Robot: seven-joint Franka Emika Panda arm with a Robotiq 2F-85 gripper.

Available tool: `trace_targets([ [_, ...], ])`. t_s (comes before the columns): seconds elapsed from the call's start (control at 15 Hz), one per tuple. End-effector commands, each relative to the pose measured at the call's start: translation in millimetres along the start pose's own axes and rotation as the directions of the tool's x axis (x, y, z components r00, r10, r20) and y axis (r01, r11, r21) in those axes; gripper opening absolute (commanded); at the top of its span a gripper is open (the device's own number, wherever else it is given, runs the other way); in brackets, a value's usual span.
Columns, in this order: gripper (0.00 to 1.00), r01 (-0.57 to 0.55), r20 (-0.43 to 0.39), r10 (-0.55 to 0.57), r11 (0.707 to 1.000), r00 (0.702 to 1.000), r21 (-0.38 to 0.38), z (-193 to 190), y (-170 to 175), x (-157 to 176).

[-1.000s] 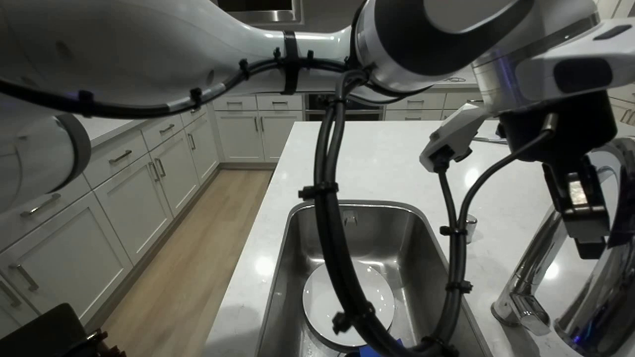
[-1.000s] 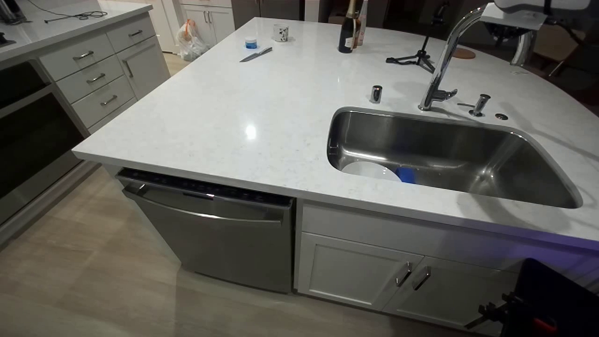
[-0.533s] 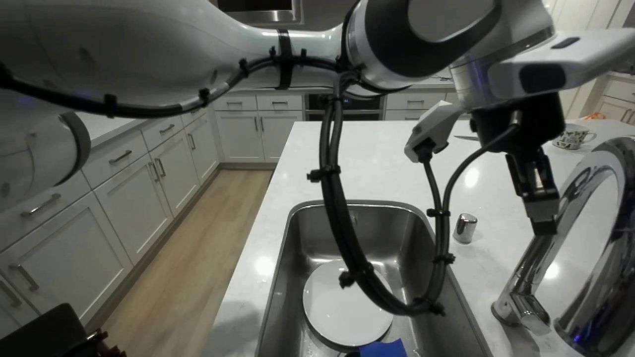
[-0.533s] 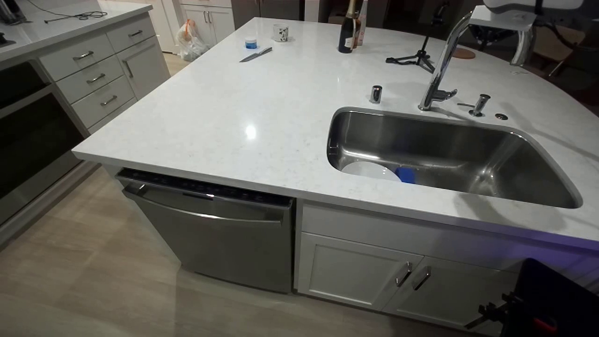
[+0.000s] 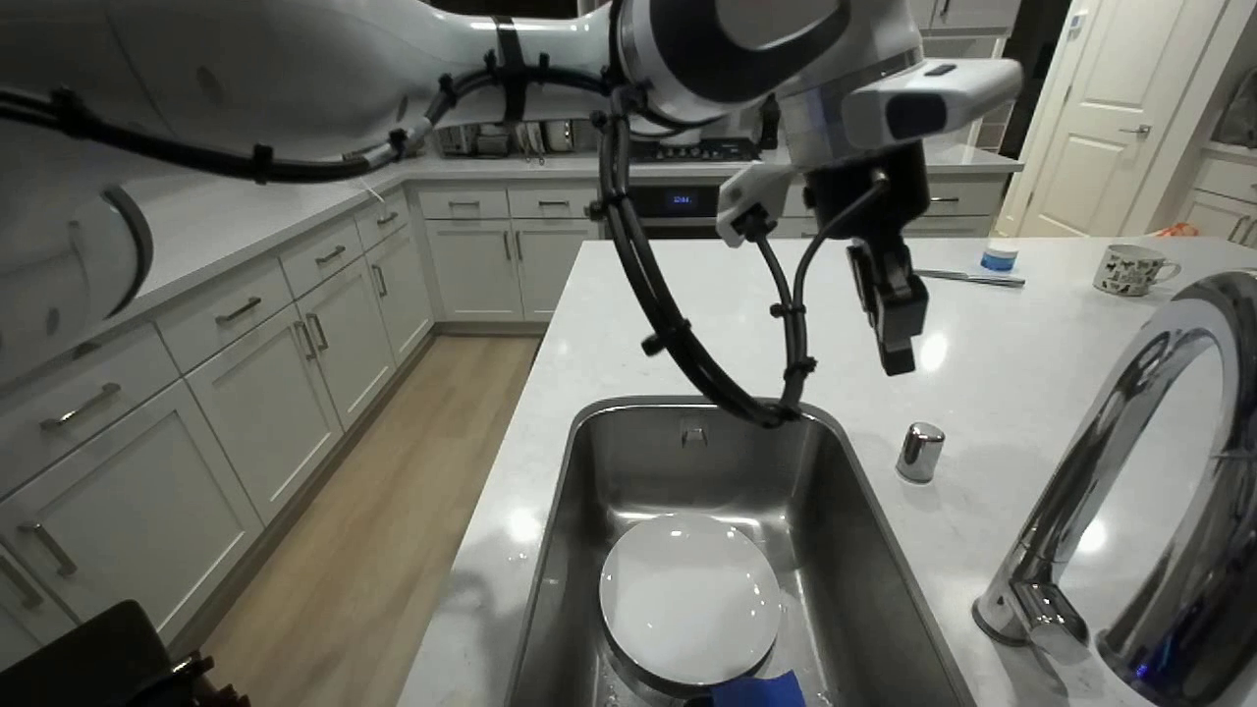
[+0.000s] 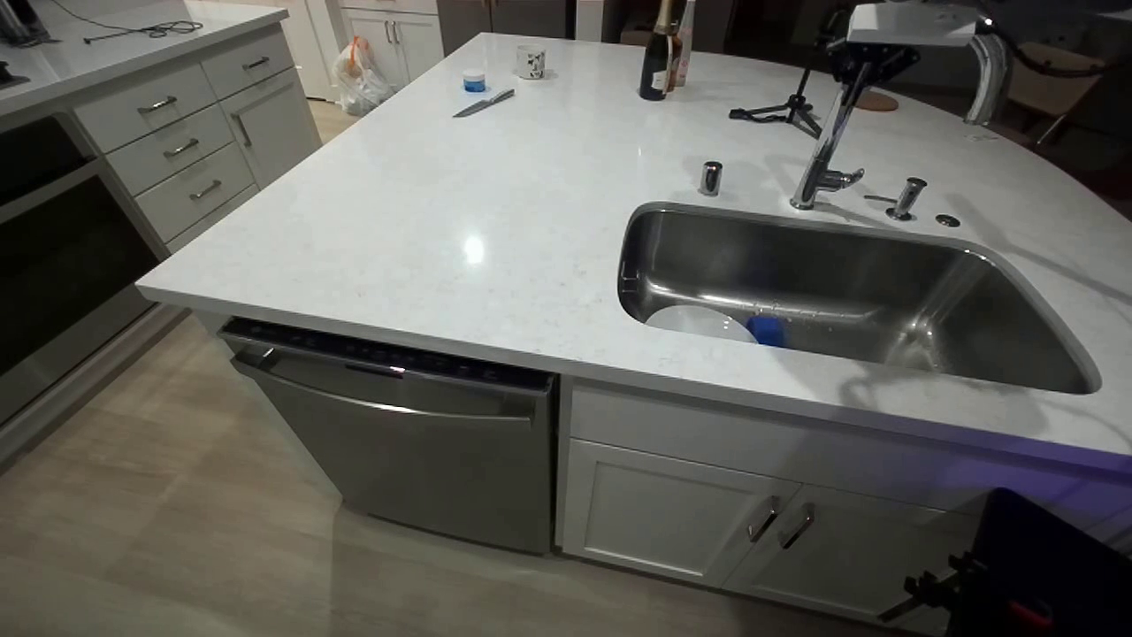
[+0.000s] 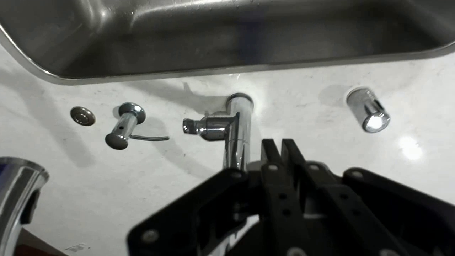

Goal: Turn the tap nozzle to the right

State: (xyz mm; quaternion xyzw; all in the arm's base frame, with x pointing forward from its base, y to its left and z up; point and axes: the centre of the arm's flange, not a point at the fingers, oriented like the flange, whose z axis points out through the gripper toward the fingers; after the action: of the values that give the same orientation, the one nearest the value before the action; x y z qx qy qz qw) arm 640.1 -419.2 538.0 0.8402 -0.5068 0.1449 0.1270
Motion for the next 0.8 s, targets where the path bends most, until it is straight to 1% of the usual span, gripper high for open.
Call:
trace_targets([
  [0.0, 0.42, 0.111, 0.074, -0.112, 0.994, 0.991, 0.021, -34.6, -6.7, -30.9],
  [0.07, 0.5, 0.133, 0.091, -0.135, 0.991, 0.987, 0.027, -40.7, -9.9, -36.4],
  [0.2, 0.64, 0.176, 0.122, -0.179, 0.984, 0.976, 0.033, -52.9, -15.2, -48.3],
  [0.47, 0.94, 0.254, 0.195, -0.261, 0.965, 0.945, 0.058, -75.0, -22.3, -72.4],
  [0.53, 0.99, 0.274, 0.22, -0.282, 0.959, 0.934, 0.065, -80.9, -23.5, -78.8],
  [0.73, 1.0, 0.311, 0.26, -0.319, 0.948, 0.911, 0.075, -97.5, -26.3, -101.8],
])
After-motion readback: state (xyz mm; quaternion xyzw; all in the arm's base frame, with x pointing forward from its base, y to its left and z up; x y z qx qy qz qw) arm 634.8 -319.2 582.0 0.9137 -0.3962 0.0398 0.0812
